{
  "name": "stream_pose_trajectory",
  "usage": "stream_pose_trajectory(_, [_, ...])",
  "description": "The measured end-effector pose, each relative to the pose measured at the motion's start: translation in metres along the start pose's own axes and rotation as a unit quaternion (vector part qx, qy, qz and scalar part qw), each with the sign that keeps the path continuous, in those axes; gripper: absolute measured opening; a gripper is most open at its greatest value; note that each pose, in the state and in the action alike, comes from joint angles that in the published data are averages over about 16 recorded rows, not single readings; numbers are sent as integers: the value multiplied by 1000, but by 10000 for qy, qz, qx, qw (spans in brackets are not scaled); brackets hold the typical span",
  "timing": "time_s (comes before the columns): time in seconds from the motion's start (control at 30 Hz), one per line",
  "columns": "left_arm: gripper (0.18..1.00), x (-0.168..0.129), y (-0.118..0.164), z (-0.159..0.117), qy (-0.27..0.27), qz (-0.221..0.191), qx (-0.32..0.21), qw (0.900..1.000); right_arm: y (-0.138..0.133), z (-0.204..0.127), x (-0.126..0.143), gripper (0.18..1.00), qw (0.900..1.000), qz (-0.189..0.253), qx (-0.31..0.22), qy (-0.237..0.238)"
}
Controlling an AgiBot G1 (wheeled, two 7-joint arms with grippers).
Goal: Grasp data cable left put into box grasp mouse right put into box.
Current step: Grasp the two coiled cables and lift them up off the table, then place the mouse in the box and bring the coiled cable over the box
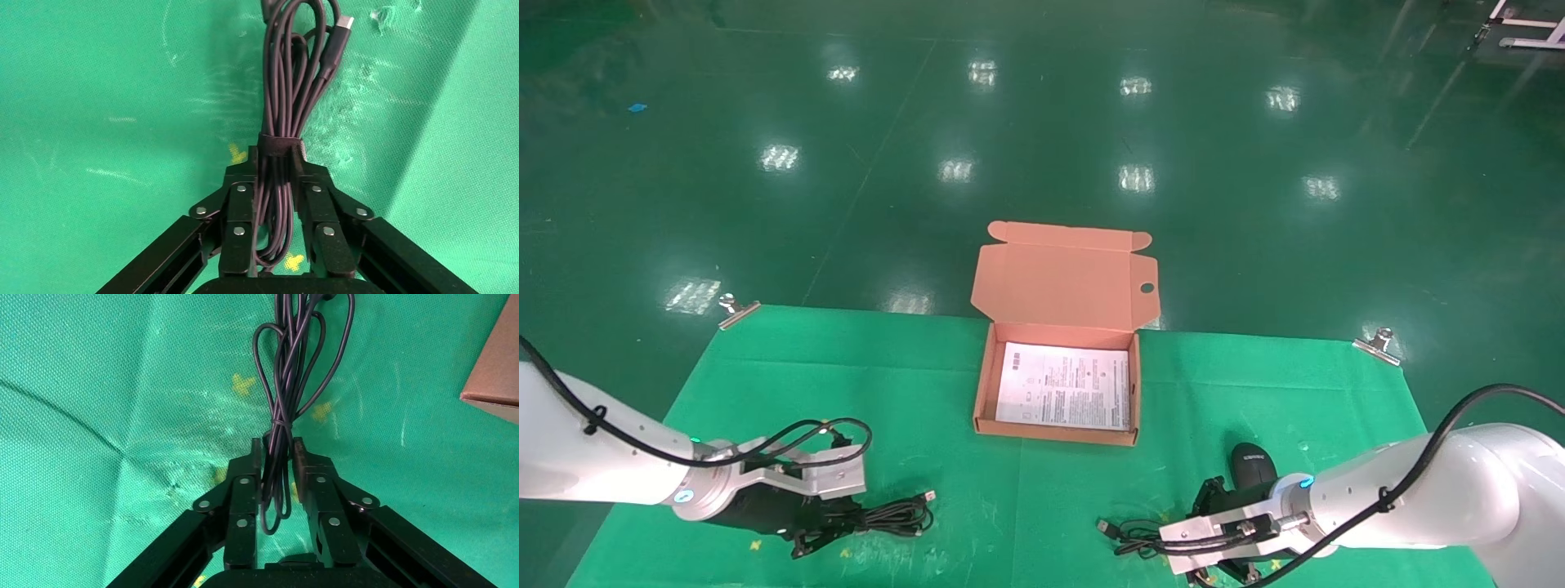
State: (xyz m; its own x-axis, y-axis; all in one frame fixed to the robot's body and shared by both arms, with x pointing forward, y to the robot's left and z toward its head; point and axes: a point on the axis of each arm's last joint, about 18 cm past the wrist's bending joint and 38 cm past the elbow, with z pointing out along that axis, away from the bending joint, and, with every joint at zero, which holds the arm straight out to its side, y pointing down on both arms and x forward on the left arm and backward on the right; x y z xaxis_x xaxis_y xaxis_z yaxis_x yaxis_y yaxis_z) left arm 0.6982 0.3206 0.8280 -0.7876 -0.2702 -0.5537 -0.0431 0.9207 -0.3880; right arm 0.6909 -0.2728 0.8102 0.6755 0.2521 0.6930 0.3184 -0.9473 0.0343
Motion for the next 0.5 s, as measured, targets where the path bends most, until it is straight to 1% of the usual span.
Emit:
stream_pose_trajectory(0.1, [331,0,1,-2,6,0,10,10000,0,0,0,347,10000,9,2,3])
stream_pose_trajectory(0.2, [300,-1,2,-7,13,4,31,10000,3,-3,2,294,10000,77,-2,35])
stream_pose_trajectory(0.27, [279,-1,3,-12,7,0,48,10000,6,-9,6,277,9998,158,-8,80])
stream_pose_trajectory(0.37, [260,-4,5,-24,-38,4,89,10000,13,-22,15,248,9992,330,-26,206])
stream_pose_trajectory(0.5, [242,-12,3,-49,-201,40,164,9997,25,-50,35,227,9965,633,-51,536])
